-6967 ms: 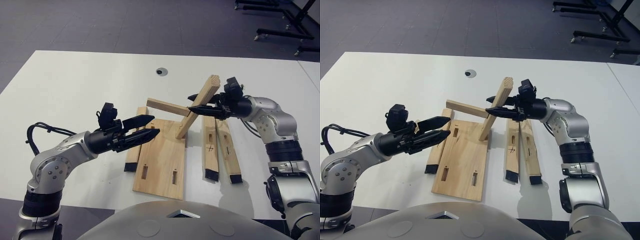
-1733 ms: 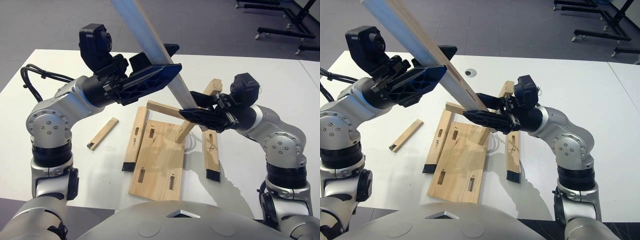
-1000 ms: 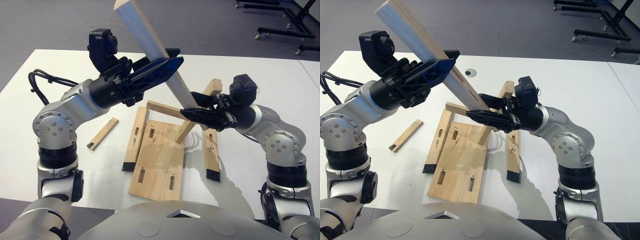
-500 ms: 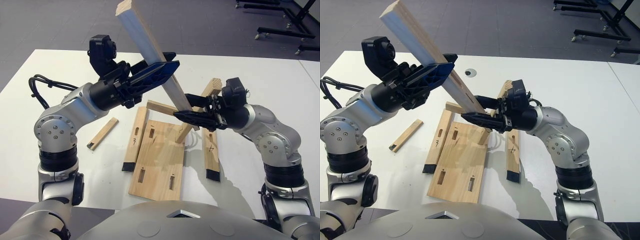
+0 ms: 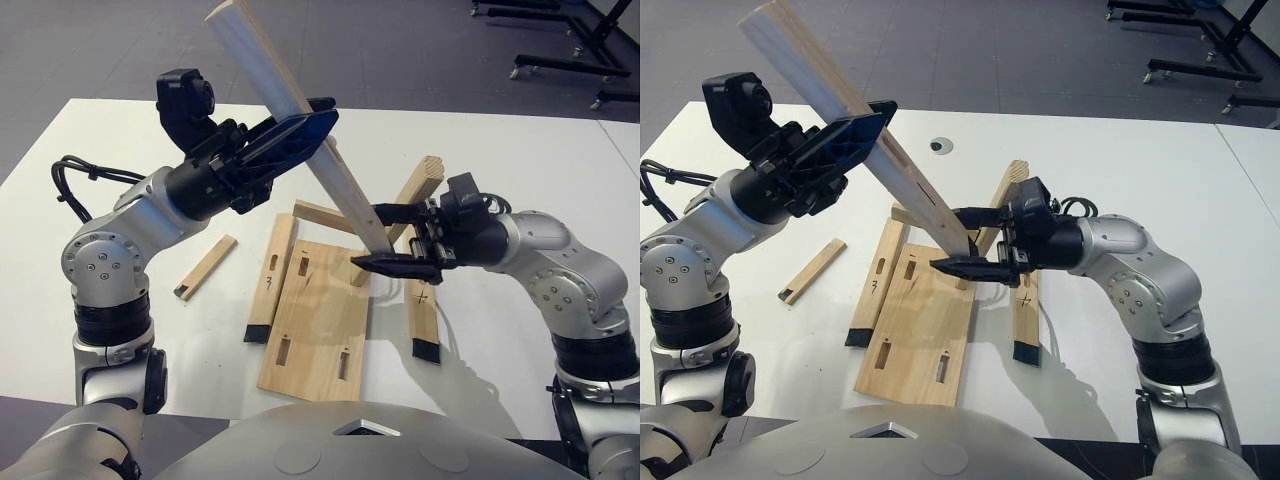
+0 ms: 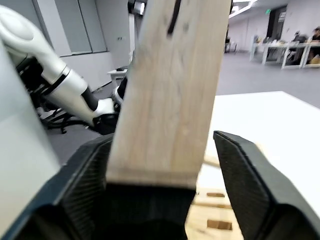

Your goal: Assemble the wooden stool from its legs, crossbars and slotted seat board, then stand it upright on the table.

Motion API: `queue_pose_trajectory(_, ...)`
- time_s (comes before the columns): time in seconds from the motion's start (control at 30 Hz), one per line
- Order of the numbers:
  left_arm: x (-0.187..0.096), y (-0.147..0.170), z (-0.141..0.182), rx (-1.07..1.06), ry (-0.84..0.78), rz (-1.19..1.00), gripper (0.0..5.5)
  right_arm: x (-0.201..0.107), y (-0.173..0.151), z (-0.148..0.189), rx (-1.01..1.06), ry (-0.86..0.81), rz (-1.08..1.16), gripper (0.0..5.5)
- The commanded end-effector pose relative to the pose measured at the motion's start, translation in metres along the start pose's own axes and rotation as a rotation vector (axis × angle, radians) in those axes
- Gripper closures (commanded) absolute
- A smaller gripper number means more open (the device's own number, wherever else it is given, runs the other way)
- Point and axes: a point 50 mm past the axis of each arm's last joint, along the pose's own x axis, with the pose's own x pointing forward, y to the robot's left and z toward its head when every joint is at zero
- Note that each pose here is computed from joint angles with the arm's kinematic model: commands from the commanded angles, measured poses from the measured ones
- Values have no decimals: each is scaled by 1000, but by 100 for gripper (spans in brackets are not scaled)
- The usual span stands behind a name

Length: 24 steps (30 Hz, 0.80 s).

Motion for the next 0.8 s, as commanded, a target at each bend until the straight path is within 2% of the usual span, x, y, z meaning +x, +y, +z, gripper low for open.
queue_pose_trajectory(0.03, 0, -5, 0, 17, 6, -22, 346, -13, 5, 20, -17, -33, -1, 161)
queue_pose_trajectory(0.2, -9, -12, 6, 100, -41, -38, 346, -37, 7, 54, -61, -141, -33, 90)
queue_pose_trajectory(0.23, -11, -14, 9, 121, -47, -49, 347, -43, 8, 59, -71, -150, -41, 61)
queue_pose_trajectory(0.33, -20, -11, 10, 202, 7, -19, 347, -55, 8, 65, -92, -157, -85, 10)
queue_pose_trajectory(0.47, -32, -1, 10, 400, 145, 50, 347, -65, 5, 77, -138, -217, -144, 10)
queue_pose_trajectory(0.63, -51, 13, -4, 489, 299, 63, 347, -63, 2, 78, -145, -253, -156, 10)
queue_pose_trajectory(0.8, -75, 13, -10, 446, 377, 51, 347, -66, -5, 82, -157, -257, -178, 10)
